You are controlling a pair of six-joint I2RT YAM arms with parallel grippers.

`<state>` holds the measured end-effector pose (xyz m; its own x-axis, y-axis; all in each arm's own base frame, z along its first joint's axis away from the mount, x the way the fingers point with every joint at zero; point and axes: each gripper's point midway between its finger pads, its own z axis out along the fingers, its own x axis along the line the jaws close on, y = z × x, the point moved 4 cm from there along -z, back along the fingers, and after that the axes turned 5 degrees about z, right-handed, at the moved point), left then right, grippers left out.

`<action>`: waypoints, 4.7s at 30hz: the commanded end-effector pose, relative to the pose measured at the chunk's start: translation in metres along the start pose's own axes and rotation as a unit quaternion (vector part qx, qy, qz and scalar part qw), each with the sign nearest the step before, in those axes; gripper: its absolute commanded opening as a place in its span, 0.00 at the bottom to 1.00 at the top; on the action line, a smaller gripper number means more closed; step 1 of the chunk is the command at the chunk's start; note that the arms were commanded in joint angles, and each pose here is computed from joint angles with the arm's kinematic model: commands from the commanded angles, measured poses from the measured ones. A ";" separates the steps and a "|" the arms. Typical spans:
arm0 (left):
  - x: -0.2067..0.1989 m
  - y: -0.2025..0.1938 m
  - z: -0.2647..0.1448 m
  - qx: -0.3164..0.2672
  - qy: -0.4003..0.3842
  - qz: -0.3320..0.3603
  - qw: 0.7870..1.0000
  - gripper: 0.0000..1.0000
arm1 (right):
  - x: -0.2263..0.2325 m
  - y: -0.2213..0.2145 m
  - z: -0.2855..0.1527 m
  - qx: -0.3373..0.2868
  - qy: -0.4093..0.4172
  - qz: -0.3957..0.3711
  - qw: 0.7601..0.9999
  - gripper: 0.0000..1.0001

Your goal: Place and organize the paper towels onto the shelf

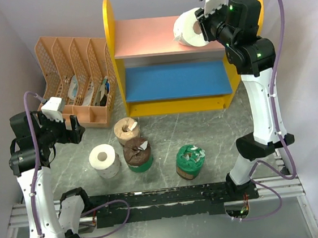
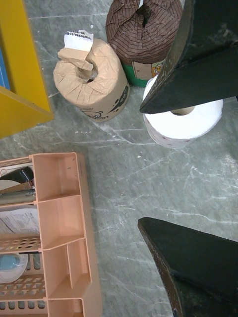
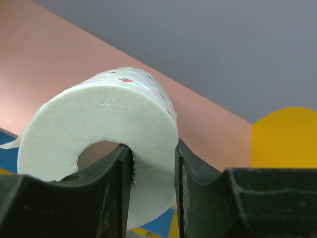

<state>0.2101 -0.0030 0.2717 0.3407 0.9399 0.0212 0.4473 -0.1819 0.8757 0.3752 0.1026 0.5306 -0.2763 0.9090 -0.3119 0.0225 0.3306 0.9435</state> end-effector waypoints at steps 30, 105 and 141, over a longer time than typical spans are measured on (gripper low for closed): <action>0.005 0.002 0.000 -0.008 0.018 -0.004 1.000 0.98 | 0.084 -0.154 -0.088 0.137 0.248 -0.056 0.957 0.00; 0.004 0.003 -0.003 -0.015 0.020 -0.001 1.000 0.98 | -0.039 -0.261 -0.001 0.238 -0.369 0.419 0.795 0.00; 0.004 0.003 -0.003 -0.013 0.019 -0.001 1.000 0.98 | -0.028 -0.261 0.008 0.229 -0.315 0.430 0.814 0.58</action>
<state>0.2086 -0.0012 0.2724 0.3194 0.9472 0.0265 0.4483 -0.1757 0.8765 0.3802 -0.0119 0.2854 0.6273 0.7249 0.2847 0.3457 -0.5868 0.7323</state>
